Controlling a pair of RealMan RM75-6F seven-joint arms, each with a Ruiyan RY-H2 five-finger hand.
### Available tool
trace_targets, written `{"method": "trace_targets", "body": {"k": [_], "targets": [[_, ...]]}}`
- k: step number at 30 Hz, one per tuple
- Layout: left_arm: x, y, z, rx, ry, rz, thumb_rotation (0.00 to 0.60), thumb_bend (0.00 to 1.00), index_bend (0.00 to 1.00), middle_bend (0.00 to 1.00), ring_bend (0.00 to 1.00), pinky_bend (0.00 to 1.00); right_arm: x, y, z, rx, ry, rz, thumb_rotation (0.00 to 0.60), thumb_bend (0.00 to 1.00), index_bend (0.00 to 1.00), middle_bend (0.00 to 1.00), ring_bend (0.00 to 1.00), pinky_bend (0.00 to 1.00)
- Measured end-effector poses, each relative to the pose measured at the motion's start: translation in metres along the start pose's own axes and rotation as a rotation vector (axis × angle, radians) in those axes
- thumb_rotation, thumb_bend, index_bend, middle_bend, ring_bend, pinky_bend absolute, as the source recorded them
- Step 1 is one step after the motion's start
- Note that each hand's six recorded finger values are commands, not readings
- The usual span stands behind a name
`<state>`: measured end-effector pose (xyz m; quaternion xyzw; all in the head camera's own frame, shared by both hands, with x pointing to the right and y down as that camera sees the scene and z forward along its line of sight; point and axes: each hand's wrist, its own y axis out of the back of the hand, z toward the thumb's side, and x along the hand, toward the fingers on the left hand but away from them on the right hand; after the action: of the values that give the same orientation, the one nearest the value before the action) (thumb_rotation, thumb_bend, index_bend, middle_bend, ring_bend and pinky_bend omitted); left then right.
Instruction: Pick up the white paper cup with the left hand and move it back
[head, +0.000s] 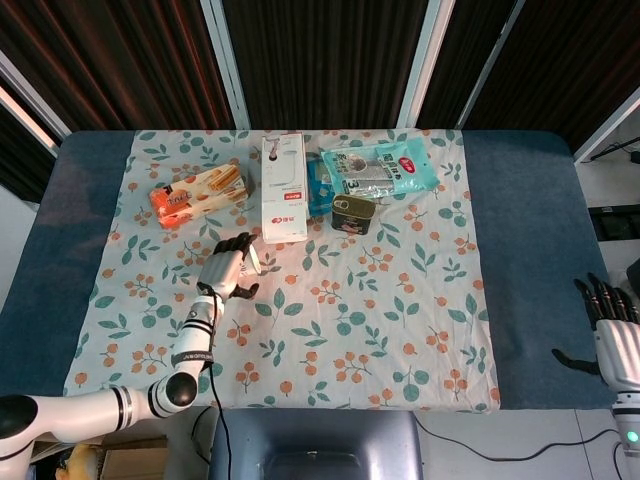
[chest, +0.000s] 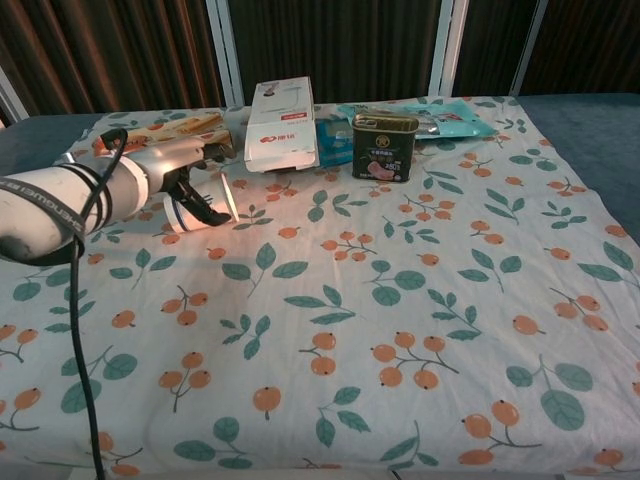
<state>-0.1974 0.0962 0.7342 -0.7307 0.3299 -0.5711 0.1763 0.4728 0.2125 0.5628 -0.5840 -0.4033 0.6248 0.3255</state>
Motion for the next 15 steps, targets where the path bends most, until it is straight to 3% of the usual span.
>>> {"method": "trace_targets", "body": {"k": [11, 15], "targets": [[0.014, -0.011, 0.009, 0.046, 0.083, -0.005, 0.600, 0.30, 0.00, 0.01, 0.00, 0.00, 0.001, 0.000, -0.005, -0.009, -0.013, 0.003, 0.600, 0.11, 0.00, 0.00, 0.00, 0.00], [0.021, -0.010, 0.004, 0.071, 0.117, 0.019, 0.600, 0.30, 0.00, 0.06, 0.00, 0.00, 0.002, 0.002, -0.008, -0.011, -0.015, 0.007, 0.600, 0.11, 0.00, 0.00, 0.00, 0.00]]}}
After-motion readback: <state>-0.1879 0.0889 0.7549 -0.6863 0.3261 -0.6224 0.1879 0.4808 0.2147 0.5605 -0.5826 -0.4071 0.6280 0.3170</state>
